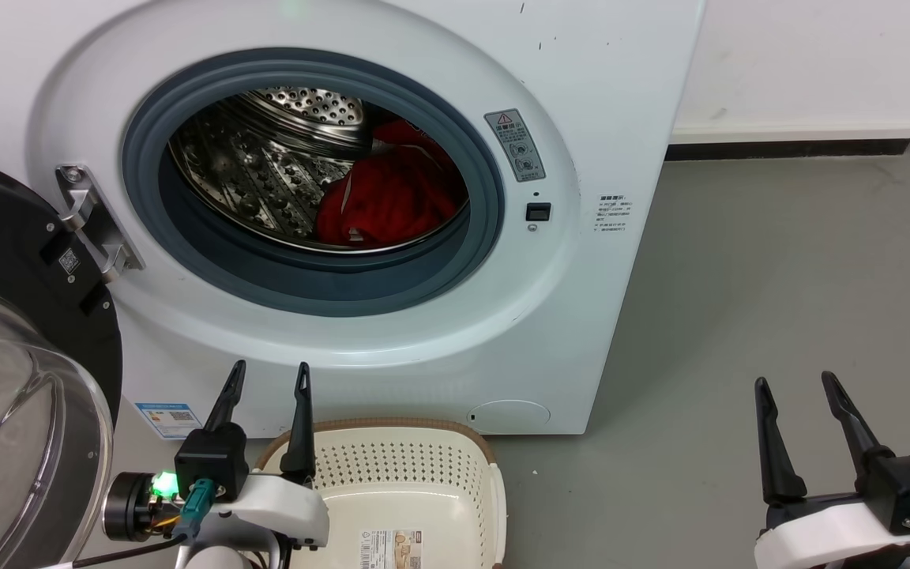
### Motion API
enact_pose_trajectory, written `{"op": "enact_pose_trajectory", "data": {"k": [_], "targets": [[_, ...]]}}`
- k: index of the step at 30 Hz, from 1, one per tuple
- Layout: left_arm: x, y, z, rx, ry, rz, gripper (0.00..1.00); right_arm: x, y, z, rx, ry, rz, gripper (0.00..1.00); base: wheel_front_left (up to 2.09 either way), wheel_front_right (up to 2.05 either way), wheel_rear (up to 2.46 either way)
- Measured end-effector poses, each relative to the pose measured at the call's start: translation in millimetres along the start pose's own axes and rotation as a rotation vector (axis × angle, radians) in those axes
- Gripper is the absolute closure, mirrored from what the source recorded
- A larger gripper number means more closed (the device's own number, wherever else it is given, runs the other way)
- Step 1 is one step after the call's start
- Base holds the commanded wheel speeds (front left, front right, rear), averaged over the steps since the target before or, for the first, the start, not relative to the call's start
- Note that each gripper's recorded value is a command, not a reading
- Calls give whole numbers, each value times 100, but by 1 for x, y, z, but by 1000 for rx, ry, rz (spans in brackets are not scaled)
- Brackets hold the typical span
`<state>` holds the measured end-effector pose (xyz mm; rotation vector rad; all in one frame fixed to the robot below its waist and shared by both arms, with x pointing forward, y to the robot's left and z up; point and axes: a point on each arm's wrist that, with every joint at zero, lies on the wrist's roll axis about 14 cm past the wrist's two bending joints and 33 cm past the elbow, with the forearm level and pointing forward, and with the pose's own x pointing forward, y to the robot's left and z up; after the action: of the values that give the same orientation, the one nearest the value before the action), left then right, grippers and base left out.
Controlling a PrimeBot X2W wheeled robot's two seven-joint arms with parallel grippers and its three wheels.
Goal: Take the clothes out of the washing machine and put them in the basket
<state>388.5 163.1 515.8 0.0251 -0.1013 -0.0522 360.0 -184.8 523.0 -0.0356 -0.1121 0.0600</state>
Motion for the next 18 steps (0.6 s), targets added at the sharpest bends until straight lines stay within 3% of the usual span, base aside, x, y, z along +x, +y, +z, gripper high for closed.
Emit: {"op": "enact_pose_trajectory", "data": {"k": [9, 18], "targets": [[5, 4, -3, 11, 6, 10, 0, 3, 0, -3, 0, 8, 0, 0, 0, 0, 0], [40, -2, 3, 22, -13, -30, 0, 11, -1, -5, -1, 11, -2, 0, 0, 0, 0]]}}
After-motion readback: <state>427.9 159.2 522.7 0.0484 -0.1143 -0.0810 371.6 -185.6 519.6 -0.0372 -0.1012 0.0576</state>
